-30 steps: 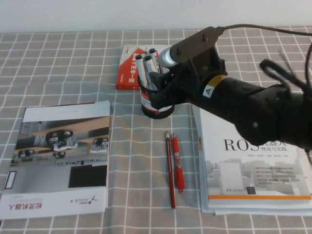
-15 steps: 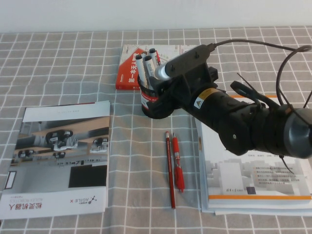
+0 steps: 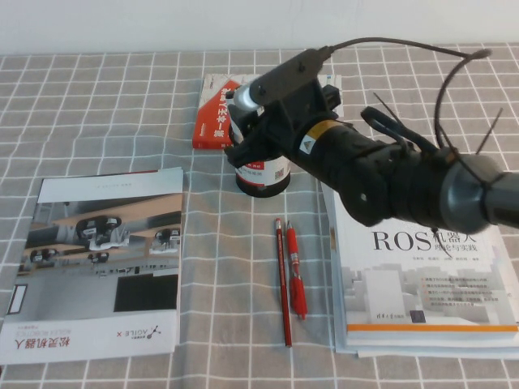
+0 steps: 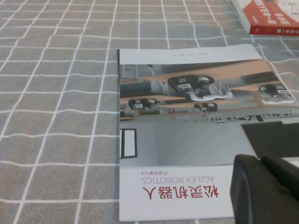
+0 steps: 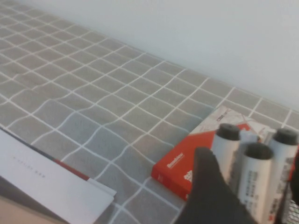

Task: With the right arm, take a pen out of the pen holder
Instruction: 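Take a marker out of the pen holder and lay it on the table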

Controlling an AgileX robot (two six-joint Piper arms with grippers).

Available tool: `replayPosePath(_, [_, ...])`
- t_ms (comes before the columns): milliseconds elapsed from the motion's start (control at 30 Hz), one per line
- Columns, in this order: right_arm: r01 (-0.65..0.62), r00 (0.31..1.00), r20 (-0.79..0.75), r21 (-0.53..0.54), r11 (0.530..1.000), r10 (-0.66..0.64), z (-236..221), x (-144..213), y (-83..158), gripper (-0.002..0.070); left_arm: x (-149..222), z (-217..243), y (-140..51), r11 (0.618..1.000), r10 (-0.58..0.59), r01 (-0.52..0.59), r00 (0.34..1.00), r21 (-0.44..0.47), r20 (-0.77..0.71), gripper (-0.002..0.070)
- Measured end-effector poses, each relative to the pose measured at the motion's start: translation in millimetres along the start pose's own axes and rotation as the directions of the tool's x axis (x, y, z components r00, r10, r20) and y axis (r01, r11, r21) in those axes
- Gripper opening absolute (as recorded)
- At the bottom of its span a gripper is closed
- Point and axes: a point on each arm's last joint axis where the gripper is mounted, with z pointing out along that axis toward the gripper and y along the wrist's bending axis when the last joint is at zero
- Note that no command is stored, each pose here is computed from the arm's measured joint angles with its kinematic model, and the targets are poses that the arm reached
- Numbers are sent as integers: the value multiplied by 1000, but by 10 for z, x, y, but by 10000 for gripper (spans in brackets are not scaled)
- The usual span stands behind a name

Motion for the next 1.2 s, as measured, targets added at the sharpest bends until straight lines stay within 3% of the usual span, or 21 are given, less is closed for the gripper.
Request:
replayPosePath(367, [54,996,-64,-11,998,-55,314,210,34,310,0,0,0,1000,0,0,1000,0,0,-3])
replayPosePath(967, [48,998,-46,86,995,-44,328,201,-52,306,0,0,0,1000,0,0,1000,0,0,-3])
replayPosePath(1200, [46,998,-38,100,994,-43,327,193,-64,266,0,0,0,1000,0,0,1000,0,0,-3])
